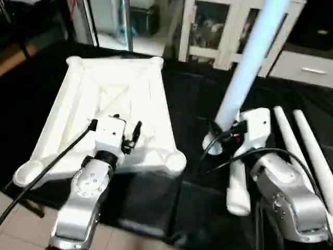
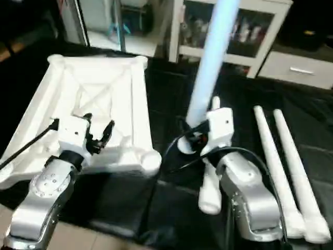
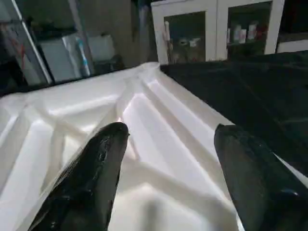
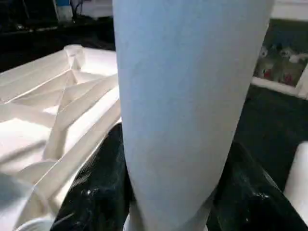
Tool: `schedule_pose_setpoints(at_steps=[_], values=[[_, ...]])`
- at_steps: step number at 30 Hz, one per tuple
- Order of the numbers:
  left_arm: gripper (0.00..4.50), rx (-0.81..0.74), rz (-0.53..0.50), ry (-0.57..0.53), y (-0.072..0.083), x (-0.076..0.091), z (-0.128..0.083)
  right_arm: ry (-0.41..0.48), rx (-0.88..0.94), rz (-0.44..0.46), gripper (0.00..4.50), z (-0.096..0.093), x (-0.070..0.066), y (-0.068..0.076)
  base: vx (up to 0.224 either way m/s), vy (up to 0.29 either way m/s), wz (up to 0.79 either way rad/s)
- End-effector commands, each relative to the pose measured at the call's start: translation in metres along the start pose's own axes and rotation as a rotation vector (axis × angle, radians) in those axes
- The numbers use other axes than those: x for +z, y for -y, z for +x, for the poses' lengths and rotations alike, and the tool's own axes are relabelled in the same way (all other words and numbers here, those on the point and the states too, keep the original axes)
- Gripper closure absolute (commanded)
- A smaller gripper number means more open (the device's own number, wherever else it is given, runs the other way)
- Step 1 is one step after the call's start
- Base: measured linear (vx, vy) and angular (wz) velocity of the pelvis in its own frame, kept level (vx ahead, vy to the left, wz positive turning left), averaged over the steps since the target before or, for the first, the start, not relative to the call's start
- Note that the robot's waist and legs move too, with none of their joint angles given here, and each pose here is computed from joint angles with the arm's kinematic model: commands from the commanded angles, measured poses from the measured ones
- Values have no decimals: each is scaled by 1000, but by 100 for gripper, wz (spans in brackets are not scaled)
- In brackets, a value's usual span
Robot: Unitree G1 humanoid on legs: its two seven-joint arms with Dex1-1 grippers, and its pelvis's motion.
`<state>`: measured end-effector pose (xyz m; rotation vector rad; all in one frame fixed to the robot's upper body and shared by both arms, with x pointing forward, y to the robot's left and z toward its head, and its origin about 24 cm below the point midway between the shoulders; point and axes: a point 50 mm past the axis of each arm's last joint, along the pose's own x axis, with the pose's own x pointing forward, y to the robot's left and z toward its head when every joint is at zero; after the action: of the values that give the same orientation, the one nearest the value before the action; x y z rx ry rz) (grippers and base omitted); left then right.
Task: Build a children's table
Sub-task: Pick table leg
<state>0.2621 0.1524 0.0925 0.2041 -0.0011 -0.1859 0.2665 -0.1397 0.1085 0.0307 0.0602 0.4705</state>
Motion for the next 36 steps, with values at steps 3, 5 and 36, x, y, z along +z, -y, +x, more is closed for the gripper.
schedule_pose_setpoints(at_steps=[3, 5, 36], values=[[120, -43, -20, 24, 8, 5, -2, 6, -1, -1, 264, -4, 2, 4, 111, -2, 11], [120, -57, -17, 16, 8, 3, -3, 7, -7, 4, 264, -5, 1, 5, -79, 78, 11], [113, -830, 27, -209, 8, -7, -11, -34, 189, -35, 264, 1, 13, 27, -50, 8, -5]])
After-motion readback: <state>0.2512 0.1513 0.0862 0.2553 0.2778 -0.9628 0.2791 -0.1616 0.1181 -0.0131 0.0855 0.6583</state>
